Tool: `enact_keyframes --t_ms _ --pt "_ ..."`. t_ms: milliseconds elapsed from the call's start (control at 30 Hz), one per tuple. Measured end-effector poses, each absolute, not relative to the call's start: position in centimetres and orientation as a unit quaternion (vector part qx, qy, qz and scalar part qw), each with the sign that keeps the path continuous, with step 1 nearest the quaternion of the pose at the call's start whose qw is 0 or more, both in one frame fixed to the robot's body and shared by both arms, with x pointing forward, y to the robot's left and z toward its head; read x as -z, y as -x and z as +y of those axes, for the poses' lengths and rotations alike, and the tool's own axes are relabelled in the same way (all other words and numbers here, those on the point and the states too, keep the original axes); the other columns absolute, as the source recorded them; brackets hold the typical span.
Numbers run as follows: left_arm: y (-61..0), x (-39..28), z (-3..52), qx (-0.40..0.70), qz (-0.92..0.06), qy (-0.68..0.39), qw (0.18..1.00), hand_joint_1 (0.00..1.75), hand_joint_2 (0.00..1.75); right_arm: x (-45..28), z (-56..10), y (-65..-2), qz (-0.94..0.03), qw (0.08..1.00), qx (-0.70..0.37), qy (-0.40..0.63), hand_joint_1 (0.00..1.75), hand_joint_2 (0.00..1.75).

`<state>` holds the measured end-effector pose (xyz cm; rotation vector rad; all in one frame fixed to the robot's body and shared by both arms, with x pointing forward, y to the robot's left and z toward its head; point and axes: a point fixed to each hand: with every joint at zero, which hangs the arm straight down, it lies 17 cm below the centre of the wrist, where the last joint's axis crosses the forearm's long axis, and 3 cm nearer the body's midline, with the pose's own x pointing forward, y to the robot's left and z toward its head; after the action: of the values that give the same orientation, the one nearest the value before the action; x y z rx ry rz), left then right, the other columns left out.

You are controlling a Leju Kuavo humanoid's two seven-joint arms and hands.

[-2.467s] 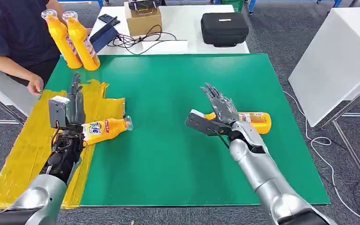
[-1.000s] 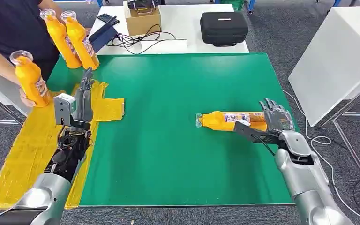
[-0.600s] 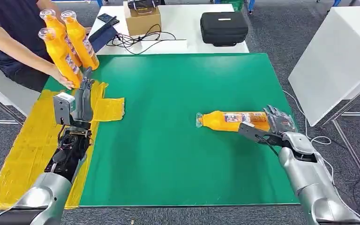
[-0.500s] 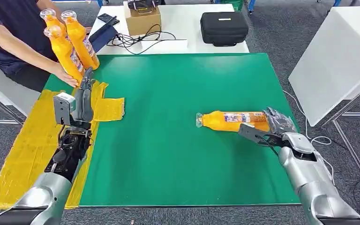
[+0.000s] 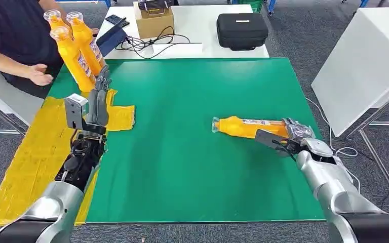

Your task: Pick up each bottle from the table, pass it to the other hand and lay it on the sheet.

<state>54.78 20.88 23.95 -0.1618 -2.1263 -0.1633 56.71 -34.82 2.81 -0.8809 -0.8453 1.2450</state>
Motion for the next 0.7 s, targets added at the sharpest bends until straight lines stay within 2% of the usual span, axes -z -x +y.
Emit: enact_keyframes --t_ms 700 --pt "-54.5 -25.5 20.7 0.064 -0.88 0.07 0.464 0.0 0.0 -6.1 -32.6 -59.2 -0.378 0.591 -0.58 0.414 0.0 1.75"
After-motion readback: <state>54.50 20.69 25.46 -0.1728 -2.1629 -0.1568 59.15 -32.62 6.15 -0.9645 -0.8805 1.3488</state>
